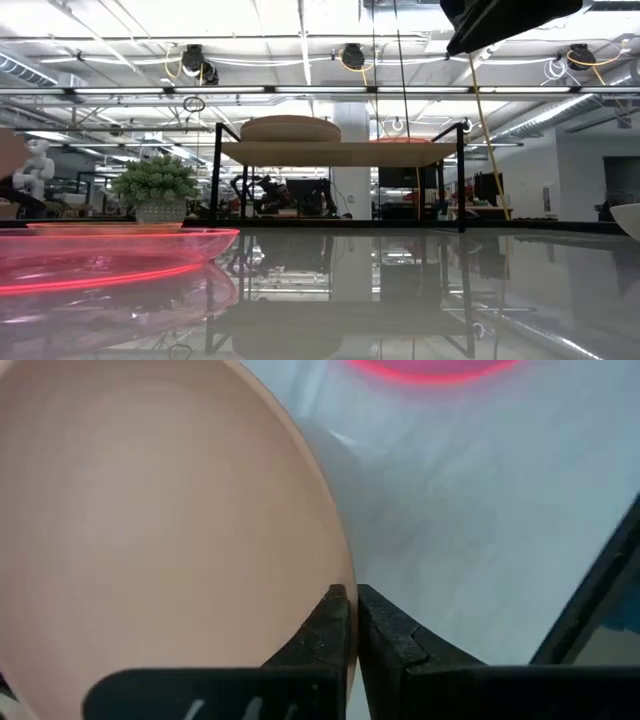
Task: Place and stack plates onto a shelf
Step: Stack the light brown plate on top of the light brown plate, then stack the pink plate on top of the orange transparent plate
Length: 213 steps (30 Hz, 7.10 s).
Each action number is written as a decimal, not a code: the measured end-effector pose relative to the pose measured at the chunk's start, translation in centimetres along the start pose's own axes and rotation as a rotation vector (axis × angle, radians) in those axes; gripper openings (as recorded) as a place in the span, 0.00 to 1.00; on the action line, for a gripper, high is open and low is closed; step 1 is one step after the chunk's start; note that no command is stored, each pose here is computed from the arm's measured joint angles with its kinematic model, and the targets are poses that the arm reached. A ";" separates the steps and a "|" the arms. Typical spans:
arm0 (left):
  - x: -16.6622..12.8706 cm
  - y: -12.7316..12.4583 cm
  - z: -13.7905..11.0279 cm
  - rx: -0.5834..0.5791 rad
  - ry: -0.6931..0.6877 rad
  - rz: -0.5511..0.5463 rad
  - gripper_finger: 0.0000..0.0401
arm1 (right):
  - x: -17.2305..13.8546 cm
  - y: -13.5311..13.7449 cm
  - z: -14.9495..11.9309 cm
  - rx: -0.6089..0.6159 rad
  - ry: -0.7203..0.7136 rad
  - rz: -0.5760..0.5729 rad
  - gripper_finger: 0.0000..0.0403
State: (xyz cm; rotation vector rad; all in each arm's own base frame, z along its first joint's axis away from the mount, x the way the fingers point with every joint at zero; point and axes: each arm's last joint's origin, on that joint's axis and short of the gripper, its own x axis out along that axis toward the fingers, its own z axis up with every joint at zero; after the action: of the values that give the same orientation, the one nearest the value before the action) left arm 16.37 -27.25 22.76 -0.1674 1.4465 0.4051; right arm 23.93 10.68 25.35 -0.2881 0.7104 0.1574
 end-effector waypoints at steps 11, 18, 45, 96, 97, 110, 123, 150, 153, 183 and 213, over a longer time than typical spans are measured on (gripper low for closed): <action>-3.2 0.2 2.4 0.174 -0.137 0.016 0.03 | -0.2 -0.1 0.1 0.002 -0.008 0.000 0.22; -2.9 1.5 6.5 0.315 -0.175 0.088 0.03 | -0.3 -0.1 0.1 0.002 -0.009 0.001 0.22; -6.7 17.5 21.0 0.706 -0.387 0.258 0.03 | -4.2 -1.2 -0.2 -0.062 -0.059 -0.004 0.22; -2.6 33.6 29.4 0.592 -0.493 0.175 0.06 | -4.5 -1.7 -0.4 -0.203 -0.030 -0.111 0.22; -2.6 33.6 29.4 0.592 -0.492 0.174 0.06 | -4.5 -1.7 -0.4 -0.203 -0.028 -0.111 0.22; -2.5 33.6 29.4 0.568 -0.490 0.153 0.08 | -4.5 -1.7 -0.4 -0.202 -0.026 -0.110 0.22; -2.5 33.6 29.4 0.548 -0.492 0.148 0.23 | -4.5 -1.7 -0.4 -0.202 -0.026 -0.111 0.22; -6.5 26.6 24.9 0.350 -0.583 -0.064 0.39 | -4.4 -1.6 0.0 -0.141 -0.075 -0.109 0.22; -6.3 24.6 23.4 0.364 -0.575 -0.110 0.39 | -4.3 -1.6 0.1 -0.121 -0.079 -0.105 0.22; -0.8 9.6 11.7 0.364 -0.643 -0.255 0.39 | 9.2 2.6 1.3 -0.151 -0.343 0.056 0.22; 5.2 7.5 2.0 0.308 -0.502 -0.316 0.39 | 20.4 6.6 1.9 -0.585 -0.119 0.204 0.29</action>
State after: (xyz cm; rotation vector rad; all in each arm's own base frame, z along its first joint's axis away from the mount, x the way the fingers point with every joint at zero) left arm 15.83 -18.75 18.89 -0.0375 0.9488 -0.0413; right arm 38.78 18.45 11.89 -0.7587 0.5624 0.5759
